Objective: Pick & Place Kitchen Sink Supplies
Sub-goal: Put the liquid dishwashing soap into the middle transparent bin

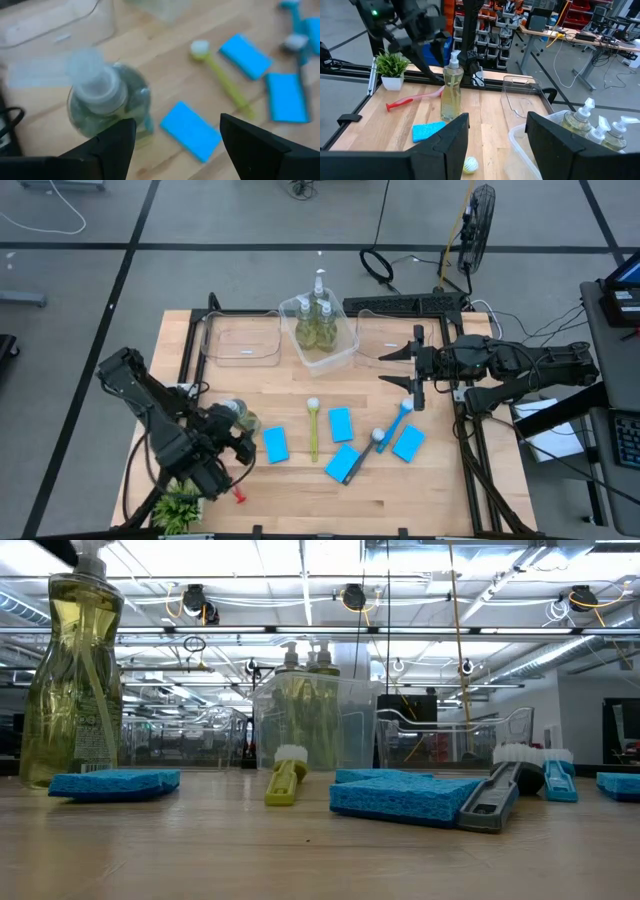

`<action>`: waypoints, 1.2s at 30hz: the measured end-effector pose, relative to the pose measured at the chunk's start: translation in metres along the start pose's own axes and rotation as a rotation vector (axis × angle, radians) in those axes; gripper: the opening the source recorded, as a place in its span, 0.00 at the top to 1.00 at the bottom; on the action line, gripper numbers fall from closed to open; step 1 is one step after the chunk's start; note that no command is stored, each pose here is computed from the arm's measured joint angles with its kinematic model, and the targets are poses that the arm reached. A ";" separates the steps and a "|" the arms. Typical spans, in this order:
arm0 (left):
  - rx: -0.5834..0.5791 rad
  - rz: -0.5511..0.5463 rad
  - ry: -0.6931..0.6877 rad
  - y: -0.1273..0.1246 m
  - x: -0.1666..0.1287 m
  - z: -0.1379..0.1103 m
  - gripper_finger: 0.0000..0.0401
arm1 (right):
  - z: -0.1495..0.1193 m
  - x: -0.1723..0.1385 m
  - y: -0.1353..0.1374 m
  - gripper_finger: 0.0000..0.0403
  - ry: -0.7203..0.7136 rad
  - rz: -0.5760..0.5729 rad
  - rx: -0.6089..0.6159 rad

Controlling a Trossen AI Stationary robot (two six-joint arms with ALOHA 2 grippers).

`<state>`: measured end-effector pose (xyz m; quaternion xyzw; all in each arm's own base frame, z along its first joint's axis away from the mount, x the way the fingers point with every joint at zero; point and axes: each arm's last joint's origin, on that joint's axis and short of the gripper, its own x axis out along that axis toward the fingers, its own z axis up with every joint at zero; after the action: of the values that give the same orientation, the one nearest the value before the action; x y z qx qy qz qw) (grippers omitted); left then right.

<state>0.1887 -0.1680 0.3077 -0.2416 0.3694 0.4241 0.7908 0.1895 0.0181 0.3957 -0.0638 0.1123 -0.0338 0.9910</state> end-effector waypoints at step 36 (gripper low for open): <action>0.068 0.023 -0.186 0.027 0.019 0.026 0.31 | -0.002 0.000 0.000 0.54 0.023 0.002 0.021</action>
<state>0.1827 -0.1264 0.3074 -0.1698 0.3114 0.4409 0.8245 0.1890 0.0180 0.3934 -0.0528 0.1234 -0.0348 0.9903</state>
